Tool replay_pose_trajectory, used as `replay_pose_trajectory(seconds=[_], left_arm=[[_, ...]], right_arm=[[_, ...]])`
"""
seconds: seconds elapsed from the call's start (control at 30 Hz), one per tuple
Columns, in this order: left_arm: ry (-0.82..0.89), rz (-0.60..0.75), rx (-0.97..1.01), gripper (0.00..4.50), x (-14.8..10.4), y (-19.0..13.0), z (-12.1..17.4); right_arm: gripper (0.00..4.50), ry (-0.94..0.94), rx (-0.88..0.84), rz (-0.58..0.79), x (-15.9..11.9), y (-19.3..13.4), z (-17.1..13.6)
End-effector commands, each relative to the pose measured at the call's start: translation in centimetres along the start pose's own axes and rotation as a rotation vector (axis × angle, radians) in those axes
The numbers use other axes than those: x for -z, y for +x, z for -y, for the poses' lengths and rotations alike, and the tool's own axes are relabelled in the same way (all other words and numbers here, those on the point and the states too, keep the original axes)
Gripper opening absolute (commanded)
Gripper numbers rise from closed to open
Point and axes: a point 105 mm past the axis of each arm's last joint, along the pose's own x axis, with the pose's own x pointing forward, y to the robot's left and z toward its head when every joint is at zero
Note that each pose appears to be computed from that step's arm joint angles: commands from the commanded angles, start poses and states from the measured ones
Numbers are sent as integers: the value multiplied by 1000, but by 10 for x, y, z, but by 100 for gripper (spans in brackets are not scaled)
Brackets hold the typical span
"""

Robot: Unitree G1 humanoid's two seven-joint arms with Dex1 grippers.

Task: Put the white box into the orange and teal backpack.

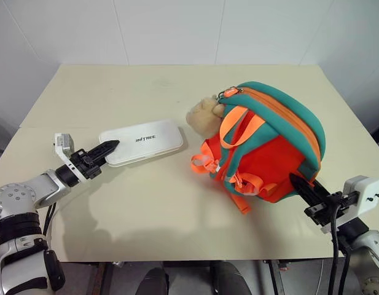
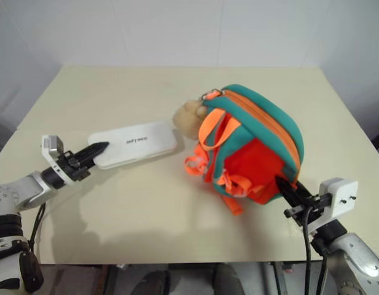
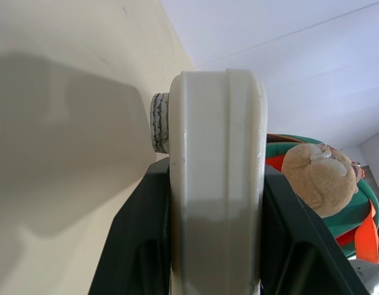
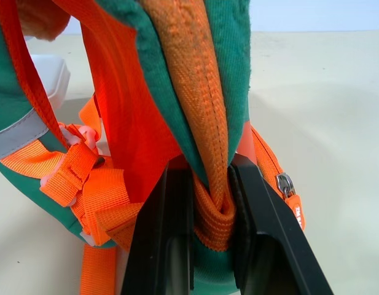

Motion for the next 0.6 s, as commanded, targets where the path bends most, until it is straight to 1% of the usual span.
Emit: replay_pose_trajectory(seconds=[0.03, 0.07, 0.13, 0.17, 0.27, 0.33, 0.4, 0.43, 0.6], left_arm=[[46, 30, 51, 133, -14, -2, 15], [47, 30, 52, 133, -14, -1, 15], [47, 29, 54, 133, -15, -1, 15], [47, 28, 54, 133, -14, 0, 15], [46, 27, 55, 133, -14, 0, 14], [46, 27, 56, 133, -14, 0, 14], [46, 28, 56, 133, -14, 0, 14], [46, 27, 56, 133, -14, 0, 13], [47, 28, 60, 133, -14, 0, 14]], right_arm=[[88, -22, 13, 59, -13, 1, 0], [88, -17, 21, 61, -13, 2, 1], [159, -10, 40, 62, -14, 4, 5], [185, -7, 36, 62, -14, 4, 5], [289, -12, 31, 42, -12, 4, 5], [351, -17, 29, 35, -12, 4, 6], [428, -26, 16, 35, -14, 3, 6], [448, -29, 6, 33, -14, 2, 6], [450, -62, 1, 10, -17, -3, 12]])
